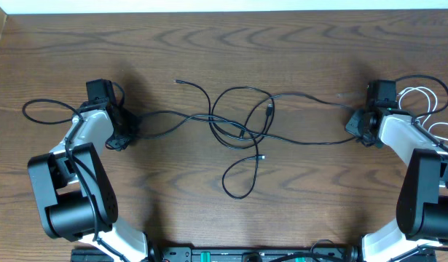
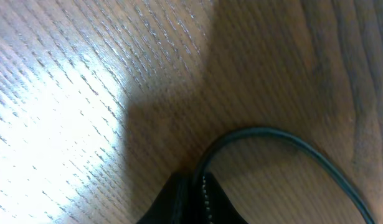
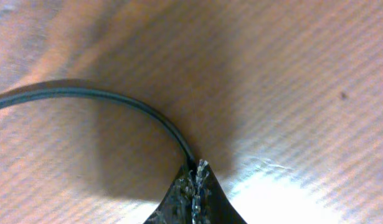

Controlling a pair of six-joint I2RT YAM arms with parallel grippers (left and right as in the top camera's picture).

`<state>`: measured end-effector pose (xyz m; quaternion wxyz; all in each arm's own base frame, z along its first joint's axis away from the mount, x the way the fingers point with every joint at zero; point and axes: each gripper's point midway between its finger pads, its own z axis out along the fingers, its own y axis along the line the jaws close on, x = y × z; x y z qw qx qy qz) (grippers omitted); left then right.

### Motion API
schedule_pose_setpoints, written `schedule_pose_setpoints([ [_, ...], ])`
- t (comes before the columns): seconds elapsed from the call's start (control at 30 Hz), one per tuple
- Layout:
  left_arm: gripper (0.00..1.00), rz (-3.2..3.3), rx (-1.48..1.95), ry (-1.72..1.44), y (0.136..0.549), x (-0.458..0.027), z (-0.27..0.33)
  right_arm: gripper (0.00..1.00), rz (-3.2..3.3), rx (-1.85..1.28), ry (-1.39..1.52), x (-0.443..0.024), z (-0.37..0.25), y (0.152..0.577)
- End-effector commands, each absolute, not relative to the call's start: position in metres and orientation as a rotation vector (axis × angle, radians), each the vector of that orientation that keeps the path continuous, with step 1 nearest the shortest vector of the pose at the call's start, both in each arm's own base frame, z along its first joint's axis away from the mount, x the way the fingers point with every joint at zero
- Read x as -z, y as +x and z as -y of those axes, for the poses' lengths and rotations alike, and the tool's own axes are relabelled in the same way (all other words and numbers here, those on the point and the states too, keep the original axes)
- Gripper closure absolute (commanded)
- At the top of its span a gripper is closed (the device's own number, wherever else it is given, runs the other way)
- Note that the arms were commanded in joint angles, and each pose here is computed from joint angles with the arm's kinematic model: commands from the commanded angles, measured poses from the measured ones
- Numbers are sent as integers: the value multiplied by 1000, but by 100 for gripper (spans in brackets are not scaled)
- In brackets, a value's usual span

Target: Untangle cables

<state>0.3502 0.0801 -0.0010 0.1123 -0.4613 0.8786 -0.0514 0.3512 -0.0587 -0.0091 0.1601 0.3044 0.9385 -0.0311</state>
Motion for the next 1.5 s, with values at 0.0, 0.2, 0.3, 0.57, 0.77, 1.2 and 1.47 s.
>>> schedule_pose_setpoints([
  [0.0, 76, -2565, 276, -1364, 357, -3, -71, 99, -2942, -239, 815, 69, -6, 306],
  [0.2, 42, -2626, 710, -907, 383, -25, -18, 75, -2936, -384, 563, 59, -46, 325],
  [0.3, 34, -2590, 897, -768, 391, -40, 3, 51, -2963, -444, 539, 36, -55, 330],
  [0.57, 21, -2569, 953, -692, 395, -46, 11, 24, -2965, -565, 449, -47, -77, 332],
  [0.77, 13, -2563, 918, -609, 396, -58, 18, 30, -3014, -860, 709, -56, -133, 308],
  [1.2, 10, -2538, 46, -556, 382, -98, -1, 29, -2884, -664, 1314, -31, -186, 292],
  [1.47, 18, -2479, -170, -403, 384, -108, 27, 28, -2702, -487, 1492, -24, -181, 299],
])
